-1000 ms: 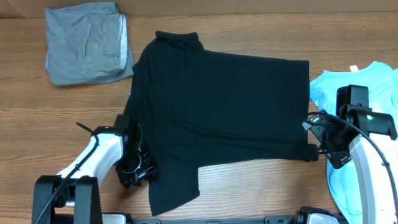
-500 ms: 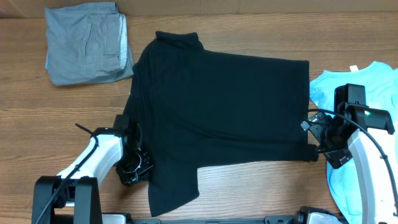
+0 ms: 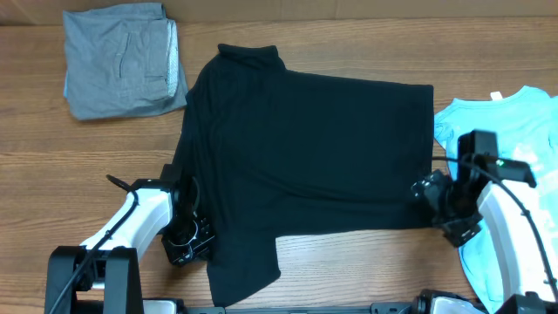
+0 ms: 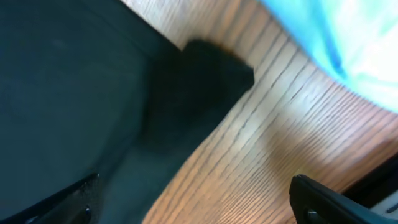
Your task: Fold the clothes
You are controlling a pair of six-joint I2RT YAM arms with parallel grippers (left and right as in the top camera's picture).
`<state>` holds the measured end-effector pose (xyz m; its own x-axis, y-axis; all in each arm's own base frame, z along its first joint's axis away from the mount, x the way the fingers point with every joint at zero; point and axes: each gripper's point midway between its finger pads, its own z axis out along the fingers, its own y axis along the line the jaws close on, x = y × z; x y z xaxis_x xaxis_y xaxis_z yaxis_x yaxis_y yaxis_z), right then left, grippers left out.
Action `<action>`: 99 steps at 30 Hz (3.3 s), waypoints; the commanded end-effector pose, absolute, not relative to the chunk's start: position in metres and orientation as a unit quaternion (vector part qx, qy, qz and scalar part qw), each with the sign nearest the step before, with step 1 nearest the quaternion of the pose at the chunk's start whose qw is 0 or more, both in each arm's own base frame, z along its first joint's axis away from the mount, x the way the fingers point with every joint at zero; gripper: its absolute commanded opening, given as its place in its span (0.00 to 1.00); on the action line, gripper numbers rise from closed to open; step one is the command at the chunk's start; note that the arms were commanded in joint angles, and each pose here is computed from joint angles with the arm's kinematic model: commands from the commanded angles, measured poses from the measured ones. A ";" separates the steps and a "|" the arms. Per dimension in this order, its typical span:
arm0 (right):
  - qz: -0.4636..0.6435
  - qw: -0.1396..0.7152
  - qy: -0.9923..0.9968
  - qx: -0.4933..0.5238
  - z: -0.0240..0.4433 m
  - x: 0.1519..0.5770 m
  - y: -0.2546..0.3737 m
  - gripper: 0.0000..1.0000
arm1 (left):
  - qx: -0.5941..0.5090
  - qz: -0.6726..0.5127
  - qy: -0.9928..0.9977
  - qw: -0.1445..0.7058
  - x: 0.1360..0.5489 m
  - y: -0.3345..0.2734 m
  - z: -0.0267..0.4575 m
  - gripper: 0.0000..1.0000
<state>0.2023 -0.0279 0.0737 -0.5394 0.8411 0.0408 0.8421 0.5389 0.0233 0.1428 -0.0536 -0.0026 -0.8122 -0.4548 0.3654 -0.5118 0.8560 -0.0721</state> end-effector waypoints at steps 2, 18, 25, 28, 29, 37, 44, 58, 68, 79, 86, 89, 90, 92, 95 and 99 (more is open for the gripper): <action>-0.066 0.046 -0.873 -0.481 0.046 0.190 -0.007 0.89 | 0.238 0.082 -0.952 0.174 0.141 -0.054 -0.003 0.04; -0.048 -0.004 -0.862 -0.504 0.027 0.202 -0.025 0.66 | 0.229 0.084 -0.954 0.175 0.140 -0.054 -0.002 0.04; -0.042 0.005 -0.843 -0.536 0.027 0.195 -0.035 0.67 | 0.226 0.083 -0.955 0.174 0.140 -0.054 -0.002 0.04; -0.042 0.003 -0.840 -0.542 0.027 0.195 -0.038 0.67 | 0.226 0.083 -0.955 0.174 0.140 -0.054 -0.002 0.04; -0.042 0.003 -0.840 -0.542 0.027 0.195 -0.038 0.67 | 0.226 0.083 -0.955 0.174 0.140 -0.054 -0.002 0.04; -0.045 0.000 -0.832 -0.553 0.021 0.195 -0.038 0.66 | 0.226 0.083 -0.955 0.174 0.140 -0.054 -0.002 0.04; -0.059 0.001 -0.823 -0.565 0.008 0.192 -0.032 0.56 | 0.226 0.083 -0.955 0.174 0.140 -0.054 -0.002 0.04; -0.055 -0.007 -0.824 -0.564 0.008 0.194 -0.035 0.35 | 0.225 0.083 -0.955 0.174 0.140 -0.054 -0.002 0.04; -0.050 0.004 -0.823 -0.565 0.001 0.185 -0.033 0.37 | 0.220 0.085 -0.957 0.171 0.142 -0.054 -0.003 0.04; -0.054 -0.016 -0.824 -0.564 -0.001 0.194 -0.036 0.52 | 0.209 0.089 -0.959 0.168 0.143 -0.054 -0.003 0.04; -0.024 -0.021 -0.824 -0.566 -0.005 0.191 -0.046 0.50 | 0.207 0.089 -0.960 0.167 0.143 -0.054 -0.003 0.04; -0.022 -0.001 -0.824 -0.566 -0.012 0.188 -0.044 0.47 | 0.207 0.089 -0.960 0.167 0.143 -0.054 -0.003 0.04; -0.019 0.006 -0.824 -0.566 -0.016 0.186 -0.043 0.47 | 0.207 0.089 -0.960 0.167 0.143 -0.054 -0.003 0.04; -0.014 0.019 -0.824 -0.566 -0.022 0.184 -0.043 0.46 | 0.207 0.089 -0.960 0.167 0.143 -0.054 -0.003 0.04; -0.011 0.031 -0.823 -0.567 -0.027 0.181 -0.042 0.24 | 0.206 0.090 -0.960 0.168 0.143 -0.054 -0.003 0.04; -0.009 0.033 -0.813 -0.581 -0.024 0.182 -0.042 0.04 | 0.204 0.093 -0.959 0.171 0.143 -0.056 -0.001 0.04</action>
